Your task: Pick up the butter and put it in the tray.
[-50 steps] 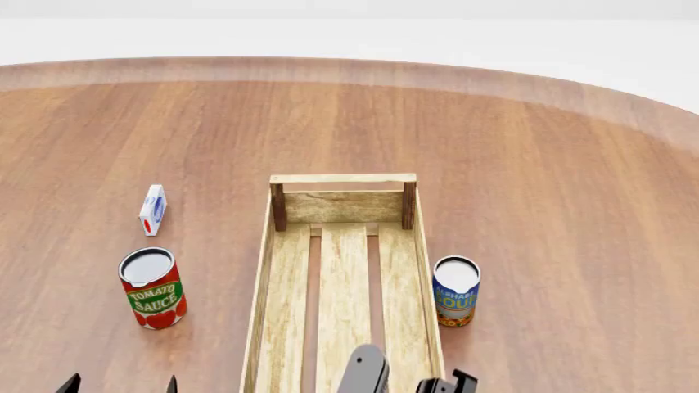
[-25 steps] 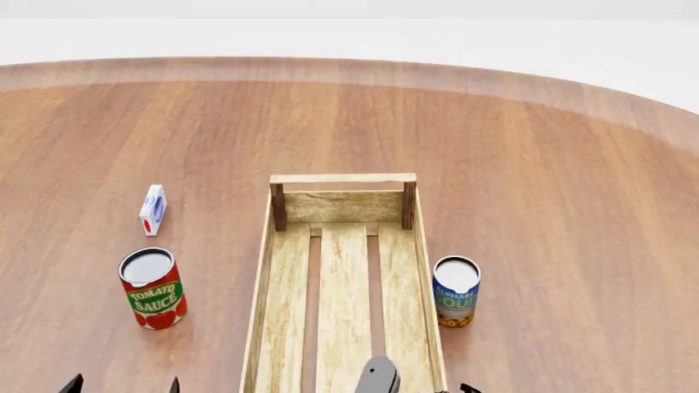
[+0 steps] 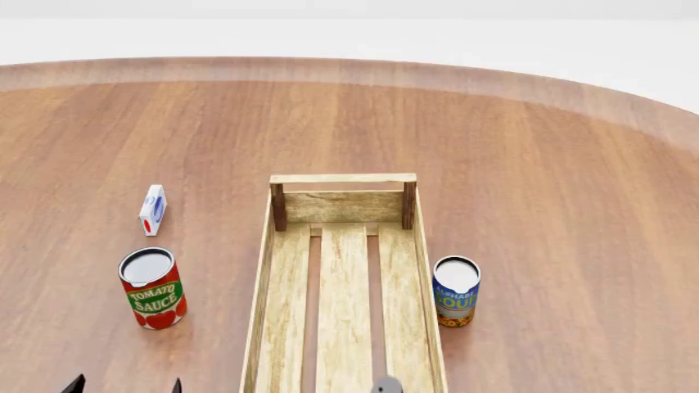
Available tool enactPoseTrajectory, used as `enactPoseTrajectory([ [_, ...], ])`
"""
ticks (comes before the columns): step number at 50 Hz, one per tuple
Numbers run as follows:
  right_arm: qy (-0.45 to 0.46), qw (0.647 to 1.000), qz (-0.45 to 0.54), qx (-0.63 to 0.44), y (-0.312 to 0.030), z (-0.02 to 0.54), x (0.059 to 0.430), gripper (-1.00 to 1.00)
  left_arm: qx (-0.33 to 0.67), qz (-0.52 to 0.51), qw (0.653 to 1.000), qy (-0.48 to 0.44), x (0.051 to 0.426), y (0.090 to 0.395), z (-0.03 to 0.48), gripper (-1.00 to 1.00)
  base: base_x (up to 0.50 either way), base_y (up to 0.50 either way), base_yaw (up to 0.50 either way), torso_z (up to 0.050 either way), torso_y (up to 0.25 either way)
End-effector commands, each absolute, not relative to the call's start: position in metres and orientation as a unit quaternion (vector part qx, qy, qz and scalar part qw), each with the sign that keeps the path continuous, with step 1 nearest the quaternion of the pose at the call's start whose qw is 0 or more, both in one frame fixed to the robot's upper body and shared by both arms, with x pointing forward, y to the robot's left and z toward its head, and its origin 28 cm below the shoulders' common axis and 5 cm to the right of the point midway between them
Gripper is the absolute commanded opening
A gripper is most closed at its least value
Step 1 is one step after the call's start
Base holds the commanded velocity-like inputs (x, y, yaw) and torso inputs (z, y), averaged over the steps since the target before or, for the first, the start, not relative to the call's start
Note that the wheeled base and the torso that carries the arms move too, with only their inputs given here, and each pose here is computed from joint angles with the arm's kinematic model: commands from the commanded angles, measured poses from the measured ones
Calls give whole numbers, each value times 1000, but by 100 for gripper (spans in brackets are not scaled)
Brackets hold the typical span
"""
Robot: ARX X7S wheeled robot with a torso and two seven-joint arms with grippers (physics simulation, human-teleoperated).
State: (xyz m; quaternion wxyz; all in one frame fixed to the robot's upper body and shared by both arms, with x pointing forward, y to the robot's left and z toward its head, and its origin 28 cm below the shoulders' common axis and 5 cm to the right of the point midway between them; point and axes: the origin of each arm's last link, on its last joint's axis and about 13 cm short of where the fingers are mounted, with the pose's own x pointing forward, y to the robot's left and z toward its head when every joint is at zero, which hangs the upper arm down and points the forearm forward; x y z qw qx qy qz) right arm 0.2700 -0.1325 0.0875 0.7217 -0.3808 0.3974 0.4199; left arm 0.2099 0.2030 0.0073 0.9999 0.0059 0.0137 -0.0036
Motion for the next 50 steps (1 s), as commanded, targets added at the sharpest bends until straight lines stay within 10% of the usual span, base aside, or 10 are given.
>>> enactPoseTrajectory([
  [1,409,716,428,-370,-135,68,274,100,7,-6,1000,14,210,202,8,100,0,0,0,0,0],
  [7,410,716,427,-369,-135,64,274,100,7,-7,1000,15,209,202,8,100,0,0,0,0,0],
  [8,409,716,429,-370,-135,64,273,-100,7,-7,1000,15,209,202,8,100,0,0,0,0,0],
  [50,386,756,382,-364,-137,155,232,-100,-3,-2,1000,16,210,204,9,100,0,0,0,0,0],
])
